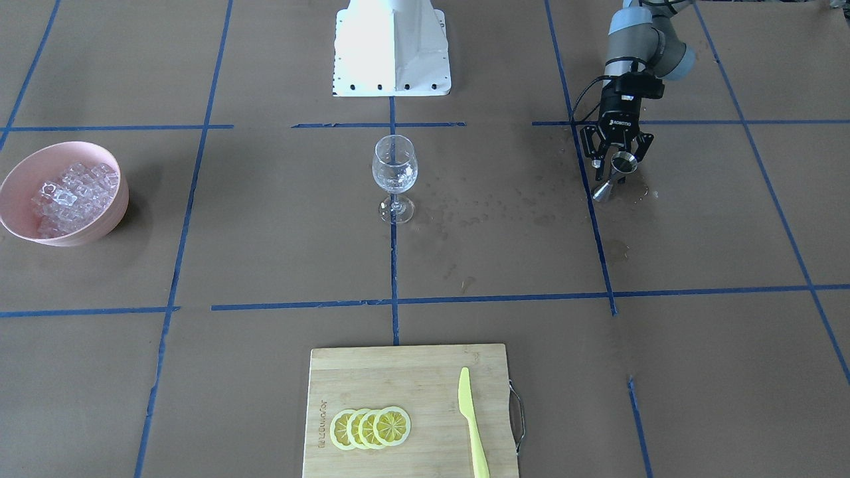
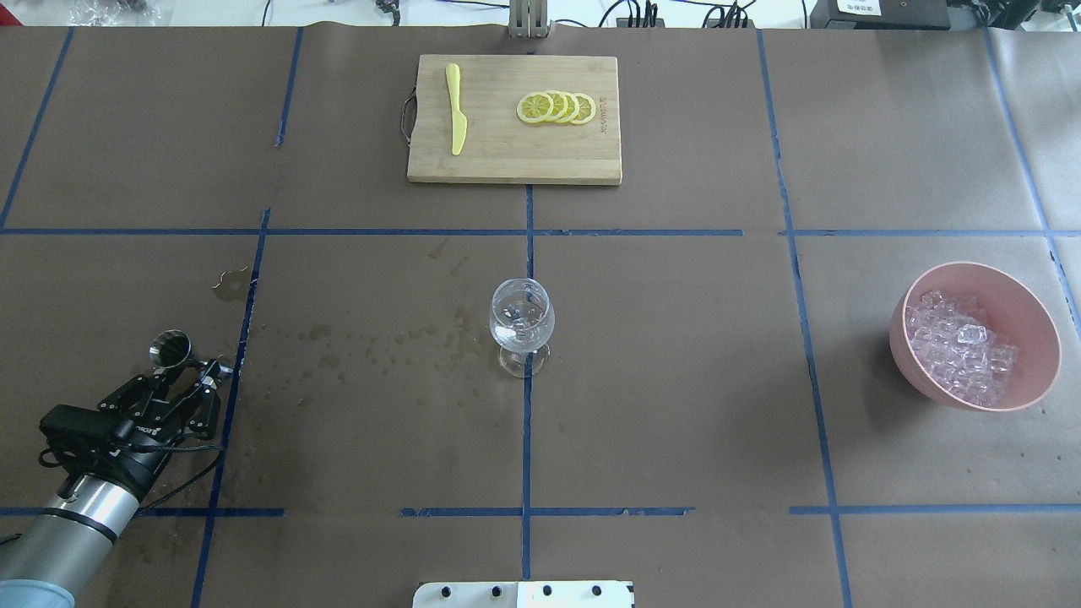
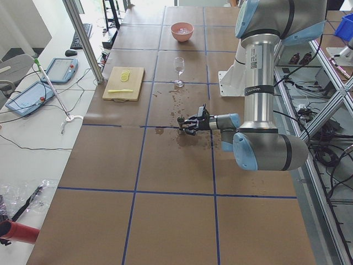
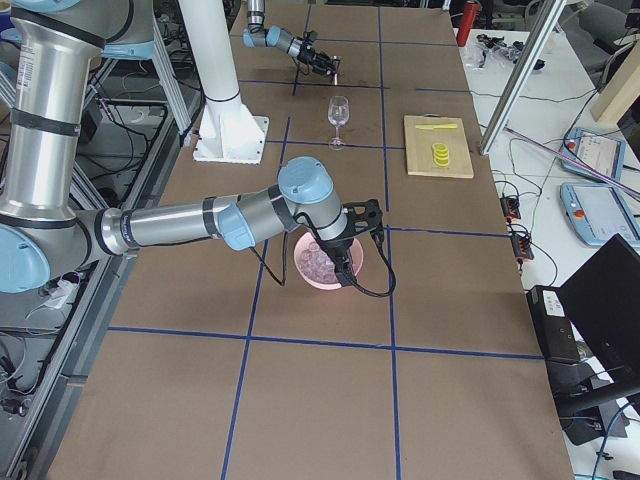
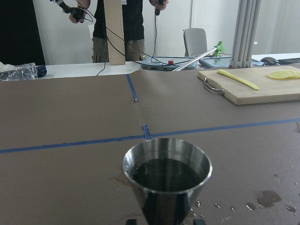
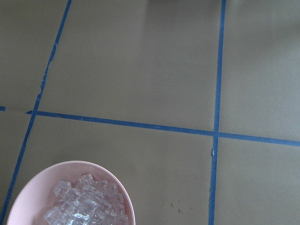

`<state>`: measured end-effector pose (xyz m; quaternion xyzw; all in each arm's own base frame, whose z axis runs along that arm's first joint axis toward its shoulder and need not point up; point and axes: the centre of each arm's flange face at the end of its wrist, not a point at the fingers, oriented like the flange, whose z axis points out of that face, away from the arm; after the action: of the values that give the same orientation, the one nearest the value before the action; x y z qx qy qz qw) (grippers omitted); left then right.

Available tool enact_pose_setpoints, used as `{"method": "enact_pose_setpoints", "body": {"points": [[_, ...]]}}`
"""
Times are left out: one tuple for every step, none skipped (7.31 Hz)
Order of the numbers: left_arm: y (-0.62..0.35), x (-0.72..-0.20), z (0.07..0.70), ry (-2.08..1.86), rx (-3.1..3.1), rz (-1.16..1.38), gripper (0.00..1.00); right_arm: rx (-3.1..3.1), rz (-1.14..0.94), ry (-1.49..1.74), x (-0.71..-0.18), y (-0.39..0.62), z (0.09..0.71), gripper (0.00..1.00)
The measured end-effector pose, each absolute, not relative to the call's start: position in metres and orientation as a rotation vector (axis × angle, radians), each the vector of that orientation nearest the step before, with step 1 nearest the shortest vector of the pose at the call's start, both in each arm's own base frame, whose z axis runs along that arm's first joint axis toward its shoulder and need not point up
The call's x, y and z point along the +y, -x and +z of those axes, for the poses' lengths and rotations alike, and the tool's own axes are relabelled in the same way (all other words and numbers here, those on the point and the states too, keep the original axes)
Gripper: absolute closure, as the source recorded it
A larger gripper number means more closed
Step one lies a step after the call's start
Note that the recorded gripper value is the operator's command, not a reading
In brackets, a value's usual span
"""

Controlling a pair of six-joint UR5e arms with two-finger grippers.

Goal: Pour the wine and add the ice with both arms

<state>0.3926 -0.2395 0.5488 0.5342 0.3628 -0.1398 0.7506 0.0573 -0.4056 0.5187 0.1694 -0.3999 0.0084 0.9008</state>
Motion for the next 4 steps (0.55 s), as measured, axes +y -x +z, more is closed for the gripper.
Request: {"method": "enact_pose_setpoints", "body": {"points": [[-0.3926, -0.2395, 0.5500, -1.168, 0.790, -0.303, 0.49, -0.827, 0.017, -0.351, -0.4056, -0.0573, 0.5185, 0.00], [-0.3927, -0.2396, 0.5504, -1.169, 0.788, -0.301, 0.49, -0.827, 0.017, -0.351, -0.4056, -0.0573, 0.5184, 0.00], [-0.3928, -0.2395, 0.5506, -1.169, 0.786, -0.298, 0.49, -0.827, 0.017, -0.351, -0.4056, -0.0573, 0.5184, 0.00], [-0.3932, -0.2393, 0.5505, -1.170, 0.786, -0.296, 0.49, -0.827, 0.017, -0.351, -0.4055, -0.0573, 0.5186, 0.00]]}}
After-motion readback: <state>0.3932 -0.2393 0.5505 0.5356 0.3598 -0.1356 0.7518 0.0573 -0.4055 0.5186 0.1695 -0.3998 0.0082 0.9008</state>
